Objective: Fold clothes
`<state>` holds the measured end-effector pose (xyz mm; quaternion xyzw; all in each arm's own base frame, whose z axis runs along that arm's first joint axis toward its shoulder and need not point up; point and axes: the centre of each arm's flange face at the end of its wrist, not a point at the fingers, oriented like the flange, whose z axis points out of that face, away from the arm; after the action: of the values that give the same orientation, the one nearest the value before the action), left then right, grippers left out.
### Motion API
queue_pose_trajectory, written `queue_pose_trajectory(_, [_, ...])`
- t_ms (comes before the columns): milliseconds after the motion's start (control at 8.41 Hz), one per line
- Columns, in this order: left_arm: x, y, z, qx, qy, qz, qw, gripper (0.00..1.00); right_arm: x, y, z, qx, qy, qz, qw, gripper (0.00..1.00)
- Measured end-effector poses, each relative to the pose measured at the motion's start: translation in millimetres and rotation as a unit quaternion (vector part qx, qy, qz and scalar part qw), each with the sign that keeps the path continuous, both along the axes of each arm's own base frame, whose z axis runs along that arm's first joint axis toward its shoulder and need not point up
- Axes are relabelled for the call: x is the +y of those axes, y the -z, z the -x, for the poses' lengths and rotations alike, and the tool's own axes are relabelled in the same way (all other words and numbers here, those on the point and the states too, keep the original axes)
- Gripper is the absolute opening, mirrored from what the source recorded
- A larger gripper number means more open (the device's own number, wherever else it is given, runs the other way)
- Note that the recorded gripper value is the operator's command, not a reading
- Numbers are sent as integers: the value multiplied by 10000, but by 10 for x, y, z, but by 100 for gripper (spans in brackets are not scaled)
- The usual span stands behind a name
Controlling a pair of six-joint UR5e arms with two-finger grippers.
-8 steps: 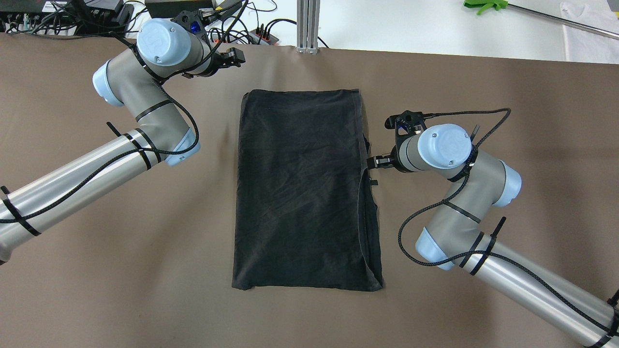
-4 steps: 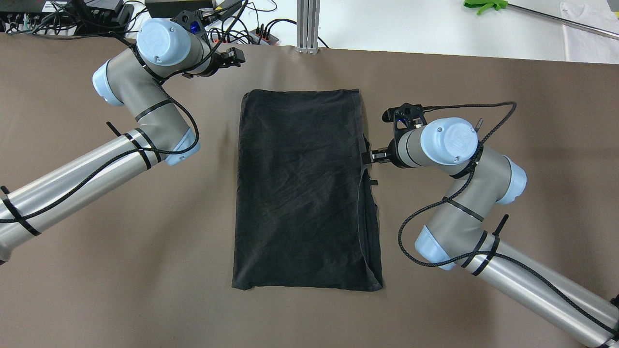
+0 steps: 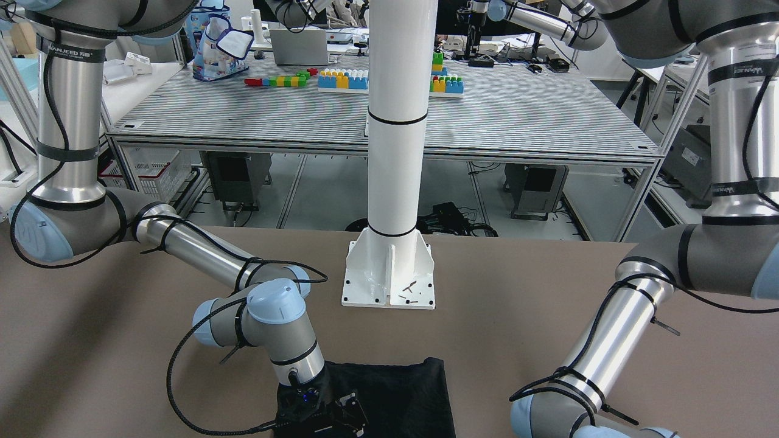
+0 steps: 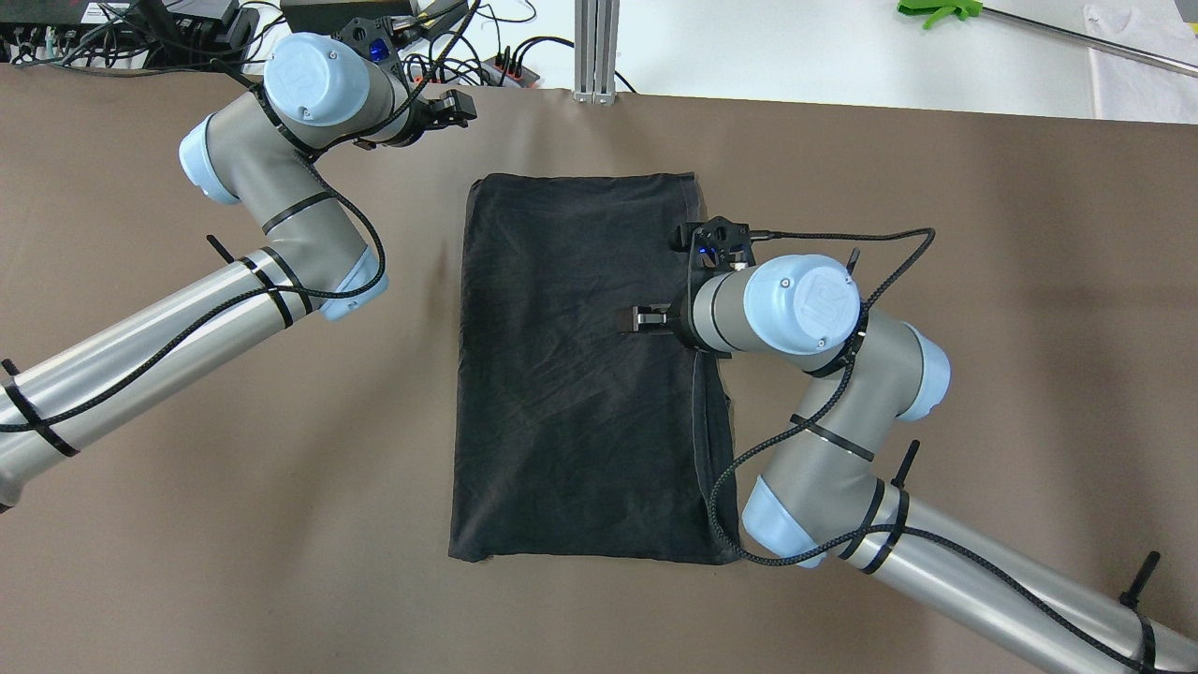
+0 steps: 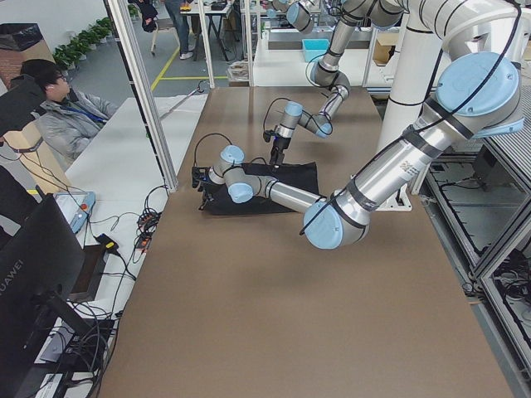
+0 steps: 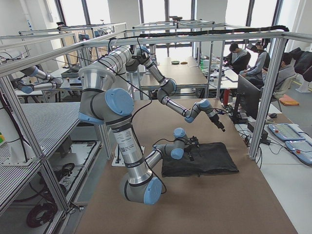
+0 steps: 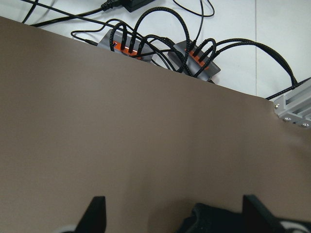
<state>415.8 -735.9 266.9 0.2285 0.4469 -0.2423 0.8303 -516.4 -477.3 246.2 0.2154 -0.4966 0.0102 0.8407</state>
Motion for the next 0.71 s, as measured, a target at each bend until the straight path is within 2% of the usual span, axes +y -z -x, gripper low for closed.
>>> queue_pose_trajectory(357, [5, 20, -16, 0, -7, -10, 10000, 100, 177, -252, 207, 168, 173, 100, 9997, 94])
queue_pose_trajectory(714, [3, 95, -34, 16, -11, -42, 10000, 100, 239, -615, 134, 307, 203, 204, 9991, 94])
